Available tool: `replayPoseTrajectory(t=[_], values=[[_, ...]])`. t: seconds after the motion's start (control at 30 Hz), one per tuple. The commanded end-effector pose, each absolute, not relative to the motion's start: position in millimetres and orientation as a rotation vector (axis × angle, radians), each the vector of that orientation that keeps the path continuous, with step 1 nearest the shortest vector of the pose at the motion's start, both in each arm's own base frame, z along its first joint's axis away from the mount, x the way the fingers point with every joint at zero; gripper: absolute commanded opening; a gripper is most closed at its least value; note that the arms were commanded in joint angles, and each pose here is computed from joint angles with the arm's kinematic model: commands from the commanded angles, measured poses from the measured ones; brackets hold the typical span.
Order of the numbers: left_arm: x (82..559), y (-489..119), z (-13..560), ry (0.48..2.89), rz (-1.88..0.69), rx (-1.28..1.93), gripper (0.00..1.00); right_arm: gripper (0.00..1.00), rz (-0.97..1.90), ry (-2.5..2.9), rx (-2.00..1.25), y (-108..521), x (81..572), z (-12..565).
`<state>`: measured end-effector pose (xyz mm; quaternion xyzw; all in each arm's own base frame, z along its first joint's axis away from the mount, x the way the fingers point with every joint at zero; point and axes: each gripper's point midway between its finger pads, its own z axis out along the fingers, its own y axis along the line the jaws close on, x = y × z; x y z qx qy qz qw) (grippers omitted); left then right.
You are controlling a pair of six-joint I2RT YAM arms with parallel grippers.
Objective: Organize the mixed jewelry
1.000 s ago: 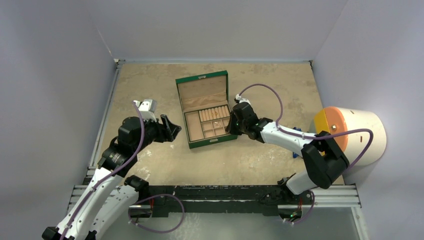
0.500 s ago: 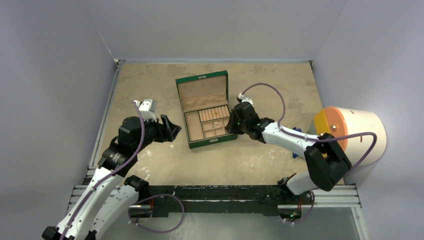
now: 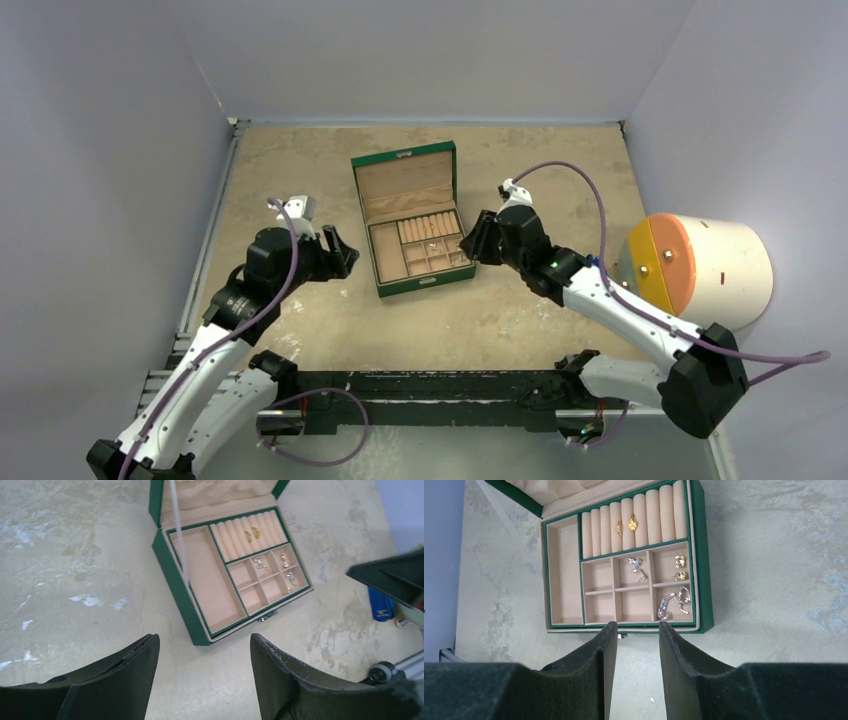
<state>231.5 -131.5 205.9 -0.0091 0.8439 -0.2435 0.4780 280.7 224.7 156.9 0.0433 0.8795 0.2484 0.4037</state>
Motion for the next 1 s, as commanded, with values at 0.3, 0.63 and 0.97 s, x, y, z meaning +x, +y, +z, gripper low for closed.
replayPoseTrajectory(t=[0.3,0.63,0.97], values=[[293,-63,217,2.077,-0.024,-0.28,0.7,0.4,0.667,2.147,0.063,196,241,178],[367,-55,211,2.053,-0.087,-0.482,0.71,0.4,0.748,2.07,0.014,198,232,200],[442,-47,184,2.059,-0.4,-0.634,0.72,0.4,0.812,2.106,-0.037,201,214,197]])
